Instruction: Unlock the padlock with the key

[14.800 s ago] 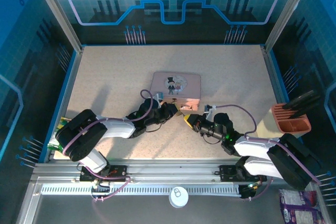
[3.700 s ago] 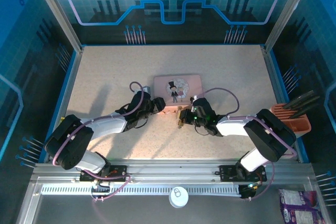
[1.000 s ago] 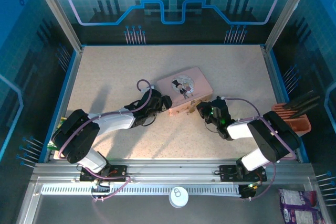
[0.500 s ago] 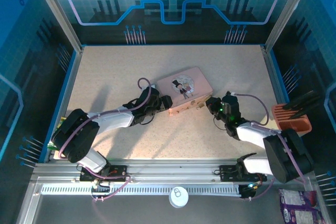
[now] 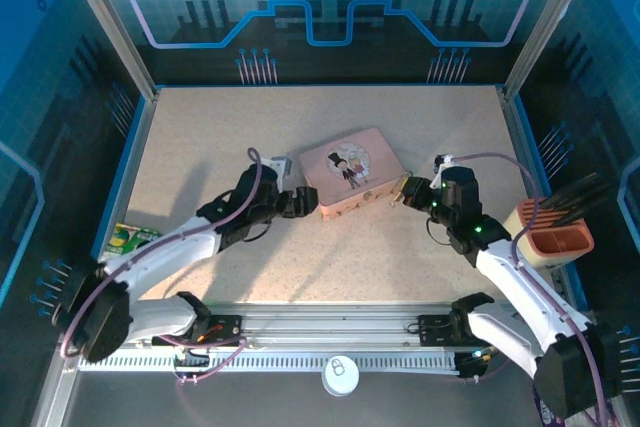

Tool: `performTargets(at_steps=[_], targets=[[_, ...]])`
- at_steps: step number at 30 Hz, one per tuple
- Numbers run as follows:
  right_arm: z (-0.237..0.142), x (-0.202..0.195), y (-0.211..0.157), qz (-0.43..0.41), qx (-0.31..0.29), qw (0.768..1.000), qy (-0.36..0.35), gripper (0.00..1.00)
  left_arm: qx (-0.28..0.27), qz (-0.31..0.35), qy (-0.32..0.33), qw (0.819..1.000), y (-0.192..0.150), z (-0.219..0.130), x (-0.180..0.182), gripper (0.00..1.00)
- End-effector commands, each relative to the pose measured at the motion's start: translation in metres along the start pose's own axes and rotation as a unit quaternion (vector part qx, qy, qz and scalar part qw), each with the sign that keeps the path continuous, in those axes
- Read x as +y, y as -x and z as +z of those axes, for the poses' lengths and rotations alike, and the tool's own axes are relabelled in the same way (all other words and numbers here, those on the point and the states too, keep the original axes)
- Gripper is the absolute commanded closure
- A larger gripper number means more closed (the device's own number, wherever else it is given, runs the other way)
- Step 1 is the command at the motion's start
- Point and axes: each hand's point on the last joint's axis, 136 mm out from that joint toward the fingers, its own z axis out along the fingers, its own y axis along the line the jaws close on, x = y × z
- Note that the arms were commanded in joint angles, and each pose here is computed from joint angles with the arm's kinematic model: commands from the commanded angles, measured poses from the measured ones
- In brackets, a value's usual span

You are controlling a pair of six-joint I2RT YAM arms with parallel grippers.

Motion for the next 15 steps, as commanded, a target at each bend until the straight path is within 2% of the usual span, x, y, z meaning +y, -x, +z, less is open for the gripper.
performTargets(at_steps=[1, 9, 15], targets=[[-0.014, -0.005, -0.019, -0.074, 0.057, 0.995, -0.026, 1.0, -0.008, 0.026, 0.032, 0.999, -0.012, -0.012, 0.023, 0.15], [-0.027, 0.008, -0.047, -0.196, 0.113, 0.972, -0.069, 1.0, -0.076, 0.045, 0.06, 0.994, -0.01, -0.046, 0.046, 0.11], [-0.026, 0.002, -0.066, -0.24, 0.157, 0.953, -0.1, 1.0, -0.102, 0.046, 0.071, 0.991, -0.012, -0.061, 0.06, 0.07]])
